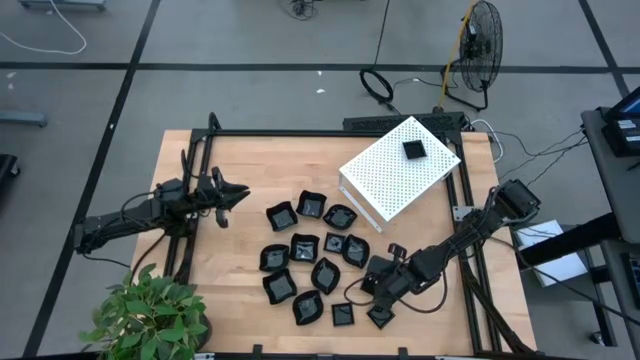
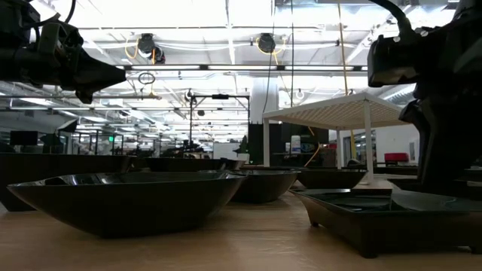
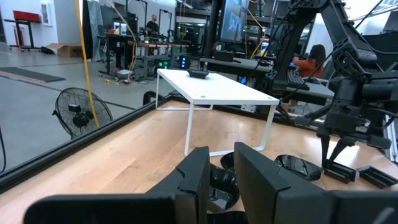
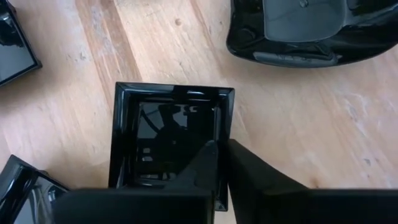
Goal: Pick & Place Mini shaped plates
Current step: Stack the black square plate on top of the black square plate on the shelf
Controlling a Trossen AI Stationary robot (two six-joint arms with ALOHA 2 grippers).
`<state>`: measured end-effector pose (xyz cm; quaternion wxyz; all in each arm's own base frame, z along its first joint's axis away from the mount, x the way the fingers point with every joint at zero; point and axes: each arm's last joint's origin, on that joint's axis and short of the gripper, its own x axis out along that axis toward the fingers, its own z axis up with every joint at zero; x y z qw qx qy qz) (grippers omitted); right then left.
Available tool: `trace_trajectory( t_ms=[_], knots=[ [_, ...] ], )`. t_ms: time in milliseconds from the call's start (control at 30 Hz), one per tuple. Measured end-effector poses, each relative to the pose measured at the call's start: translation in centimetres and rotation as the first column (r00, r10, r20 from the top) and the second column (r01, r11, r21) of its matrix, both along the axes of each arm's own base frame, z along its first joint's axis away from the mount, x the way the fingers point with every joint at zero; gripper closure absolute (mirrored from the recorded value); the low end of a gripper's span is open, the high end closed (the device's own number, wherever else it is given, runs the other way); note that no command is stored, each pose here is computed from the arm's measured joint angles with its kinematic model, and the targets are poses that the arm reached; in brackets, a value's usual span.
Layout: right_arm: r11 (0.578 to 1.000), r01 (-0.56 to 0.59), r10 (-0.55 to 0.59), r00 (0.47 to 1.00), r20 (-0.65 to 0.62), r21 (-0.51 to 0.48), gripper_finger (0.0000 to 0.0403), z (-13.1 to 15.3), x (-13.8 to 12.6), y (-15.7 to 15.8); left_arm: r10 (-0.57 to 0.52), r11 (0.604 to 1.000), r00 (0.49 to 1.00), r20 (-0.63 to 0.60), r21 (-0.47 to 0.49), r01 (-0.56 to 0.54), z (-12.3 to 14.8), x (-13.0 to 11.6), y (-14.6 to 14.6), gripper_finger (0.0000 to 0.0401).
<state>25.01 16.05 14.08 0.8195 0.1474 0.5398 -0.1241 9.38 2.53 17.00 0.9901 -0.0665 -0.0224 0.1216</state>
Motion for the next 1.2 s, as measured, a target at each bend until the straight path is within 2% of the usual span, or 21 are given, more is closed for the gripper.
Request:
trace_trajectory(
  t_ms=[267,433,767,1033,1200],
  knots=[
    [1.000,-0.008,0.008,1.000,0.001,-0.002,0.0398,0.1,0.0,0.0,0.000,1.000,1.000,0.000,0.000,0.000,0.0,0.0,0.0,0.0325],
    [1.000,-0.024,0.024,0.999,0.034,0.012,0.0399,1.2,-0.2,-0.1,0.000,1.000,1.000,0.000,0.000,0.000,0.0,0.0,0.0,0.0325],
    [0.994,-0.095,0.084,0.979,0.184,0.051,0.0400,5.8,-1.2,-0.9,0.000,1.000,1.000,0.000,0.000,0.000,0.0,0.0,0.0,0.0325],
    [0.995,-0.103,0.096,0.922,0.376,-0.002,0.0400,10.3,-2.3,-2.7,0.000,1.000,1.000,0.000,0.000,0.000,0.0,0.0,0.0,0.0325],
    [0.998,-0.043,0.065,0.872,0.485,-0.056,0.0399,13.1,-3.1,-5.1,0.000,1.000,1.000,0.000,0.000,0.000,0.0,0.0,0.0,0.0325]
  ],
)
